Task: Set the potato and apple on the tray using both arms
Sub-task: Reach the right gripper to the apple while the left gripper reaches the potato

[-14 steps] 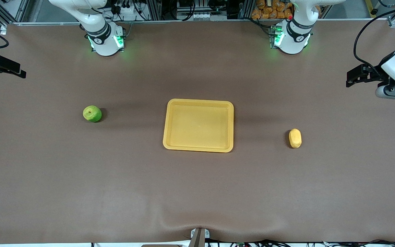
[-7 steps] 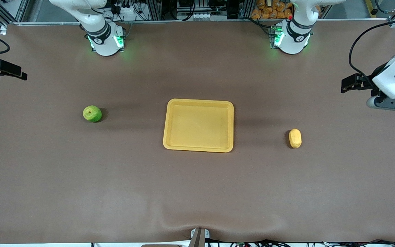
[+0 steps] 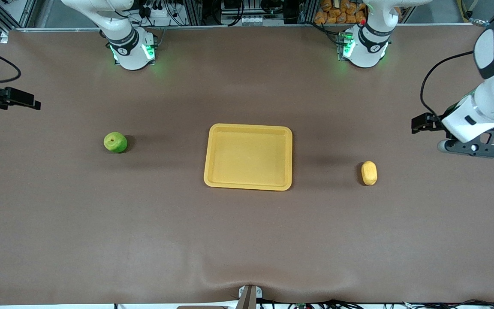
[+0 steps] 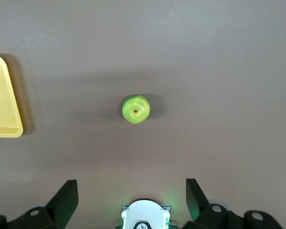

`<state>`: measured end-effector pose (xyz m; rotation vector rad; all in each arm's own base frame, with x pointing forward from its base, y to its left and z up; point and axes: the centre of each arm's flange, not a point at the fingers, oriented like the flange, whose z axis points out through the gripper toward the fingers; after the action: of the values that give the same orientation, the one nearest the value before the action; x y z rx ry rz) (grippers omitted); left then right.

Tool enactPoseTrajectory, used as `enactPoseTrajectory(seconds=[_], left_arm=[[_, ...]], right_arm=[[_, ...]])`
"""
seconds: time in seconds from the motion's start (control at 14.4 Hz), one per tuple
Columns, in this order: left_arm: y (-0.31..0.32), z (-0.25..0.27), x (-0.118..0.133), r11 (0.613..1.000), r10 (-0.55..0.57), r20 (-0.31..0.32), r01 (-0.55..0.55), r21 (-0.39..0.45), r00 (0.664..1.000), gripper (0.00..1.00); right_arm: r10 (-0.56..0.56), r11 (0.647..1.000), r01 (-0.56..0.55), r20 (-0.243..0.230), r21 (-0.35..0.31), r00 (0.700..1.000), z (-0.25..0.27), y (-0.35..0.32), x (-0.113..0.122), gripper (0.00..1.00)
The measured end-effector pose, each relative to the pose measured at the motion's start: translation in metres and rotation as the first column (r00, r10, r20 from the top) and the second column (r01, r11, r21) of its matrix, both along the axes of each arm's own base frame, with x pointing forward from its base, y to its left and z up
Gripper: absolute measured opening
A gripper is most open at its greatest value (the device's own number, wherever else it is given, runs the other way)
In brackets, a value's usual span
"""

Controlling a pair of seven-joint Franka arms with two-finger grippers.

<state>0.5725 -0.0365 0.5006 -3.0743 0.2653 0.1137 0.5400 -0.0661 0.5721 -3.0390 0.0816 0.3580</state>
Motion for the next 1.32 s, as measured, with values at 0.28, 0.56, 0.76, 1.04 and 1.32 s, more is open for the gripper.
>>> enactPoseTrajectory(seconds=[0.28,0.56,0.76,1.04,1.32], left_arm=[[0.001,-0.035,-0.001,1.000,-0.003,0.043,0.003,-0.005,0.999,1.00],[0.000,-0.078,-0.008,1.000,-0.009,0.091,0.010,-0.013,0.996,1.00],[0.000,-0.103,-0.013,1.000,0.007,0.127,-0.004,-0.020,0.992,1.00],[-0.001,-0.129,-0.011,0.999,0.046,0.140,-0.042,-0.029,0.989,1.00],[-0.004,-0.155,-0.003,0.996,0.087,0.155,-0.082,-0.042,0.984,1.00]], right_arm=[[-0.007,1.000,0.007,-0.008,-0.001,1.000,-0.054,-0.002,0.007,1.00],[-0.022,1.000,0.023,0.005,-0.007,1.000,-0.104,-0.008,0.014,1.00],[-0.054,0.998,0.054,0.027,-0.012,0.998,-0.128,-0.025,0.017,1.00],[-0.067,0.998,0.067,0.008,-0.014,0.998,-0.169,-0.033,0.017,1.00],[-0.067,0.998,0.067,-0.053,-0.011,0.996,-0.205,-0.033,0.019,1.00]])
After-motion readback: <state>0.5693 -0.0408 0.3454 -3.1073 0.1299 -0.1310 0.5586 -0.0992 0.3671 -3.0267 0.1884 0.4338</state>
